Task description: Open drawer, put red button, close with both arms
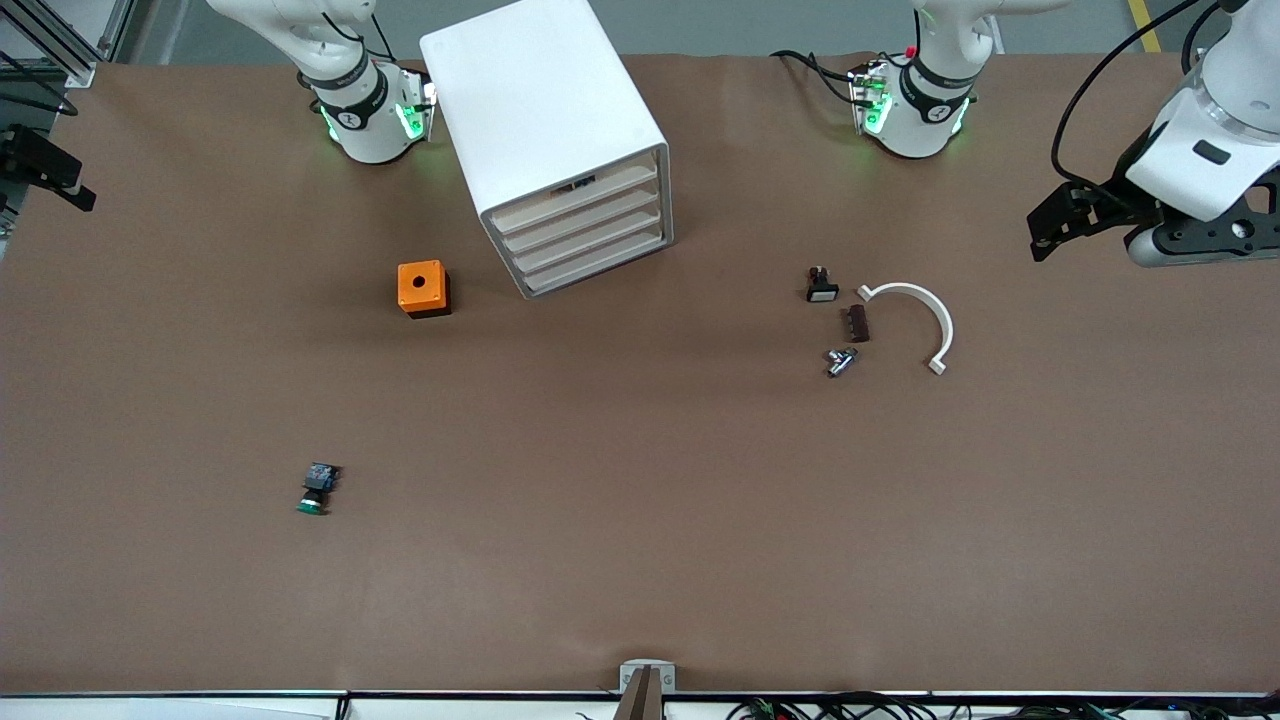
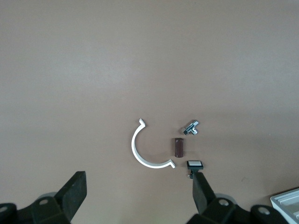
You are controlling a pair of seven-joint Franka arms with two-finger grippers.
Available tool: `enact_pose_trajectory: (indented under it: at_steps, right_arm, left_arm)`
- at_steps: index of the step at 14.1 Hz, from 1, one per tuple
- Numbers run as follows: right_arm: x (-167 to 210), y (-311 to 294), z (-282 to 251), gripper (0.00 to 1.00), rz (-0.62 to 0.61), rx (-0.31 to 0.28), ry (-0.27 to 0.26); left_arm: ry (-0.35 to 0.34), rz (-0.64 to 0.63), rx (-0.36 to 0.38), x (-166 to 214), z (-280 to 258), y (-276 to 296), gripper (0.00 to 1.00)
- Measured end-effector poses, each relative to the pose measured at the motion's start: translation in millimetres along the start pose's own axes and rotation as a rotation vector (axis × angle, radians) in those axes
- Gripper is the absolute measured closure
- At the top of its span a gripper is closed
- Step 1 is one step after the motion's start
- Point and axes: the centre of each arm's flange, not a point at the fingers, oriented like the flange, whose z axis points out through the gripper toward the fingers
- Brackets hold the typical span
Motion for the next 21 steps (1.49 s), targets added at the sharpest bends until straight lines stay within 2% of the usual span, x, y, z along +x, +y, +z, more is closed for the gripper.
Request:
enact_pose_trajectory:
  at_steps: [5, 21]
  right_arm:
    - [-0.5, 0.0, -0.5, 0.00, 0.000, 0.000, 0.001]
    - [0.1, 0.1, -2.3, 0.00, 0.000, -0.002, 0.013]
  left_arm:
    - [-0.004, -0.032, -0.012, 3.7, 0.5, -26.0, 0.00]
    - [0.012, -0.017, -0.015, 4.6, -3.4, -28.6, 0.00]
